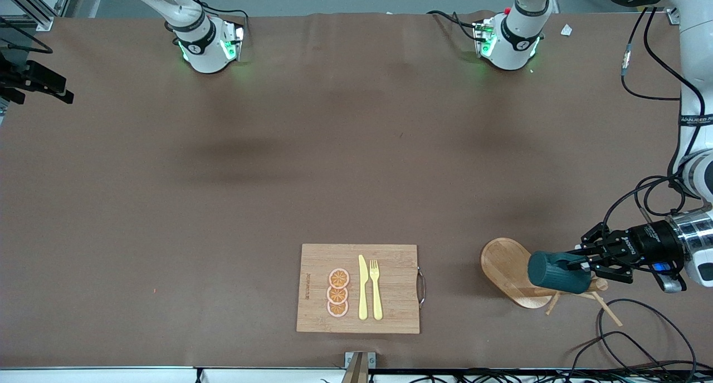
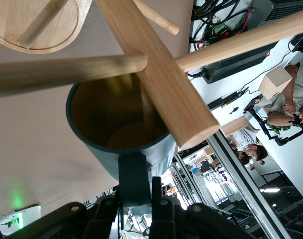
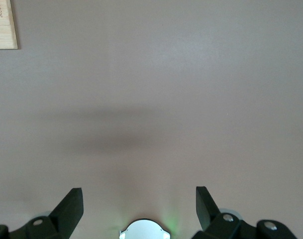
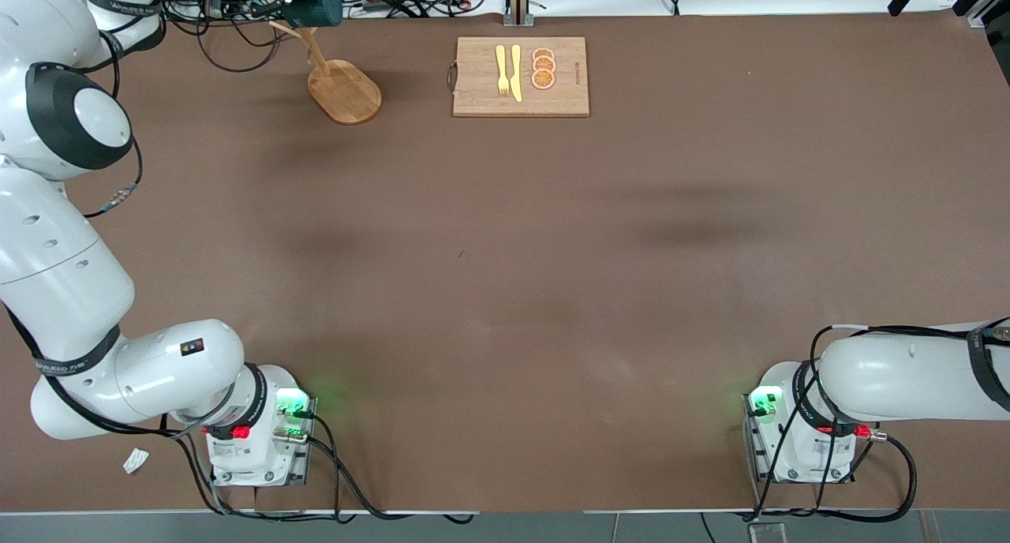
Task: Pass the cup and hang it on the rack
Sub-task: 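Tilt the mug and hook its handle onto a rack peg, then open the left gripper and pull it away from the mug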
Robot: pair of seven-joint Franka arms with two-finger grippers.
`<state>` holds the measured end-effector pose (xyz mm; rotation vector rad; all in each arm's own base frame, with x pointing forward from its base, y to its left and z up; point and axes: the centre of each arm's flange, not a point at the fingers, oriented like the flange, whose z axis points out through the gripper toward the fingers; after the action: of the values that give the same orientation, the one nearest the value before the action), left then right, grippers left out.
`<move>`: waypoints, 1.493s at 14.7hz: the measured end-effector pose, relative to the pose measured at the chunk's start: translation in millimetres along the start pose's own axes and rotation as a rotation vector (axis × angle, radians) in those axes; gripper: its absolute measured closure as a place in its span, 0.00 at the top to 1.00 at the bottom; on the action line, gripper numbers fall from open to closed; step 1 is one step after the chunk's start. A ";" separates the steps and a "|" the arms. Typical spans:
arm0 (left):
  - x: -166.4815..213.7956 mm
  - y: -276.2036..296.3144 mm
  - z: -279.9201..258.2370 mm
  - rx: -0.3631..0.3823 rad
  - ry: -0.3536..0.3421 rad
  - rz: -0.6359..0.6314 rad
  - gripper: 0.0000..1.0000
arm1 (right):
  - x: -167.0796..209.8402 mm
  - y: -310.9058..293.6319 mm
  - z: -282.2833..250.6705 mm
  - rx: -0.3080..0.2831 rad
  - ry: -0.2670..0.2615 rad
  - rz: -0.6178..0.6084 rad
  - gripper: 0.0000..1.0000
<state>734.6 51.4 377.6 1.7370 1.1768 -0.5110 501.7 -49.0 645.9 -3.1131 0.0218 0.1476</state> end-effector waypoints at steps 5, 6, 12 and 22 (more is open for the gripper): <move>0.1 0.0 0.4 0.000 -0.001 0.000 0.24 | 0.1 -0.9 0.0 0.000 0.000 -0.003 1.00; 0.1 0.0 0.4 0.000 -0.001 0.000 0.30 | 0.1 -0.9 0.0 0.000 0.000 -0.003 1.00; -8.0 5.4 5.9 0.001 -0.011 0.016 0.89 | 0.1 -0.8 0.0 0.000 0.000 -0.003 1.00; -132.5 34.7 68.0 0.367 0.230 0.364 1.00 | 0.8 -0.5 -0.7 -0.003 0.007 -0.005 1.00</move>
<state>716.1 -75.3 461.3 2.3181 0.9257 -0.3235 502.6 -48.5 646.5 -3.1161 0.0140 0.1364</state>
